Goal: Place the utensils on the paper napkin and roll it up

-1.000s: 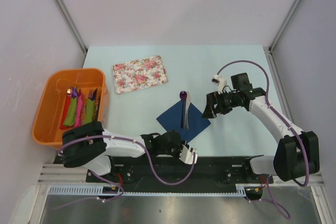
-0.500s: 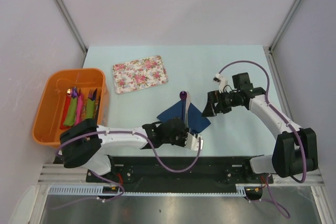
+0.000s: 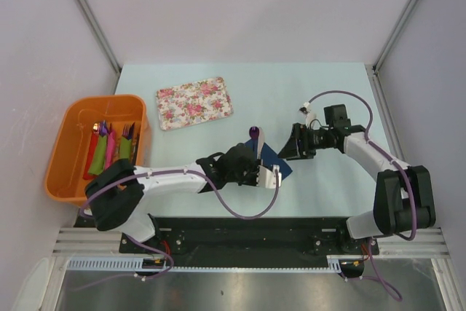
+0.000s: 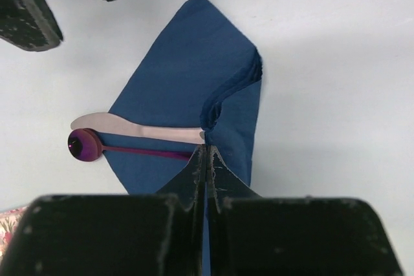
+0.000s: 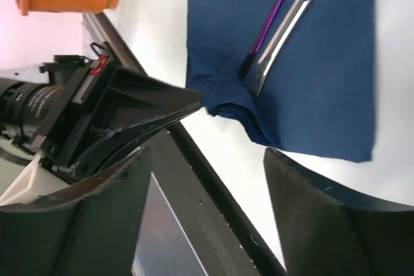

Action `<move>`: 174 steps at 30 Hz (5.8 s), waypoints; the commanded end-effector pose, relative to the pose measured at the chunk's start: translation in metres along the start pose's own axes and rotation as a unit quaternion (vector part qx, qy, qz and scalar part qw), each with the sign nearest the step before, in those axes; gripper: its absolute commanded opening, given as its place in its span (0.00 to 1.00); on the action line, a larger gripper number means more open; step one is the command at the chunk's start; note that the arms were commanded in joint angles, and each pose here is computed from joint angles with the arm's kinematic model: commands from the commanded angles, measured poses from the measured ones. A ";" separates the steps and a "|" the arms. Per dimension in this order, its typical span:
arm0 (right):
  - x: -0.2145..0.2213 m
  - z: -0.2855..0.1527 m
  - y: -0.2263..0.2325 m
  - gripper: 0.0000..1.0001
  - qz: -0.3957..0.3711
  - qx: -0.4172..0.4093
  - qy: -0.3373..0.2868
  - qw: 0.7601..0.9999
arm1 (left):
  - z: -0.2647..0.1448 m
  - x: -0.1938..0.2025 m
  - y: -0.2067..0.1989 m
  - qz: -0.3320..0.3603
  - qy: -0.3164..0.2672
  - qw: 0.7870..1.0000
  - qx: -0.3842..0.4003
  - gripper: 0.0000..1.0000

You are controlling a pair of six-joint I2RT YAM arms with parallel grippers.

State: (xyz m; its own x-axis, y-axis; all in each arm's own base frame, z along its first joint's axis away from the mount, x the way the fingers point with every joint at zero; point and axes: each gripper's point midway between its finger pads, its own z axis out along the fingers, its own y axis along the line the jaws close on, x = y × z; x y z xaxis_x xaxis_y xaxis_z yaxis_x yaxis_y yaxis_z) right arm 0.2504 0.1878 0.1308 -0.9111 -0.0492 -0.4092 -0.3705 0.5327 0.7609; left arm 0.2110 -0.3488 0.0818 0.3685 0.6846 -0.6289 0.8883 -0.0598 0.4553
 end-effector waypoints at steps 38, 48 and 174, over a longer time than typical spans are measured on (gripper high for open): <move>0.047 0.086 -0.036 0.17 0.128 -0.030 0.103 0.986 | 0.043 0.041 0.054 -0.070 0.050 0.996 -0.024 0.03; 0.050 0.093 -0.055 0.13 0.127 0.012 0.116 0.985 | -0.001 0.029 0.077 -0.282 0.034 0.959 -0.004 0.36; 0.033 0.076 -0.025 0.34 0.049 0.061 0.159 0.984 | 0.031 0.092 -0.006 -0.693 0.033 0.705 0.151 0.15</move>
State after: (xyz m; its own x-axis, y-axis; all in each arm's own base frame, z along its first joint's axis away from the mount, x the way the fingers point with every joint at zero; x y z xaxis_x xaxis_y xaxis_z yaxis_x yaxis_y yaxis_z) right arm 0.2231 0.2513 0.0233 -0.9500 -0.3054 -0.0646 -0.2576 0.6500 0.7149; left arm 0.2435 -0.3121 0.0160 -0.9152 0.2755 -0.2942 0.3988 0.5131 -0.7600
